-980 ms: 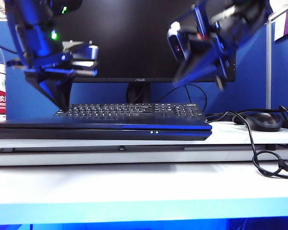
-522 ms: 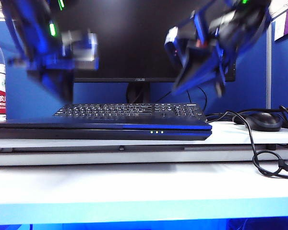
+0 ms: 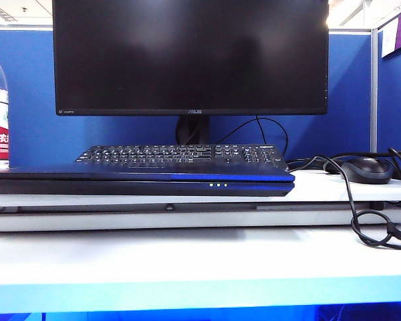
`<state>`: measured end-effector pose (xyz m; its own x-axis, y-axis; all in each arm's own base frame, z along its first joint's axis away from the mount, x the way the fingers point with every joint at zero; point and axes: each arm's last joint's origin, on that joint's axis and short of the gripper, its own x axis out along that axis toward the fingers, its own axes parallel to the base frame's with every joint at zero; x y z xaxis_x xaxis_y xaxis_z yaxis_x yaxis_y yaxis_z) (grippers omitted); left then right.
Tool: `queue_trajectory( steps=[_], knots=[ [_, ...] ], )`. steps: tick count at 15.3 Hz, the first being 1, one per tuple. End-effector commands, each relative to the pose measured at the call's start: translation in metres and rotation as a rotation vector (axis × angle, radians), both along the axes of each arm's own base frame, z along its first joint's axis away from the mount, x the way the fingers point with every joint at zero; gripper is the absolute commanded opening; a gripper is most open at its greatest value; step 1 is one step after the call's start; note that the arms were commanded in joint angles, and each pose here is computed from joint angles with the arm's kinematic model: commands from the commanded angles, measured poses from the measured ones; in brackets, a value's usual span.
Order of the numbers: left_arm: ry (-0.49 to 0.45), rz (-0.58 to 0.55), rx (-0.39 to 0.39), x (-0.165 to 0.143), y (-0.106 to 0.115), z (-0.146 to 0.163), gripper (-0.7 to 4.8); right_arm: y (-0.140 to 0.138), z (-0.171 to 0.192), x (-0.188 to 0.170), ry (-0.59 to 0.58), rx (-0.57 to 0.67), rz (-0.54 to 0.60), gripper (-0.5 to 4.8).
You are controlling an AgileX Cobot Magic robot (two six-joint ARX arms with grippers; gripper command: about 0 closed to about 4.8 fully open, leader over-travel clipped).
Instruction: Close the lid of the black laptop.
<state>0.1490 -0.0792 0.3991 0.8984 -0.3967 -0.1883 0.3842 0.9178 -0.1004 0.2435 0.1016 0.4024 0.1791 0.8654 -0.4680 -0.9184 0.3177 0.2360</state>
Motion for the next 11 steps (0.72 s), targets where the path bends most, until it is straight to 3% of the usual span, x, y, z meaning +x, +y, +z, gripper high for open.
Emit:
queue_trajectory(
  steps=[1, 3, 7, 11],
  knots=[
    [-0.084, 0.002, -0.111, -0.037, 0.020, -0.001, -0.05, -0.012, 0.032, -0.038, -0.140, 0.034, -0.040, -0.04],
    [-0.123, -0.007, -0.143, -0.058, 0.031, -0.013, -0.05, -0.021, 0.048, -0.062, -0.216, 0.040, -0.119, -0.04],
    [-0.100, -0.009, -0.130, -0.076, 0.041, -0.021, -0.05, -0.037, 0.065, -0.095, -0.323, 0.035, -0.328, -0.04],
    [-0.155, -0.005, -0.116, -0.089, 0.049, -0.018, -0.05, -0.057, 0.056, -0.133, -0.425, 0.182, -0.676, -0.04]
  ],
)
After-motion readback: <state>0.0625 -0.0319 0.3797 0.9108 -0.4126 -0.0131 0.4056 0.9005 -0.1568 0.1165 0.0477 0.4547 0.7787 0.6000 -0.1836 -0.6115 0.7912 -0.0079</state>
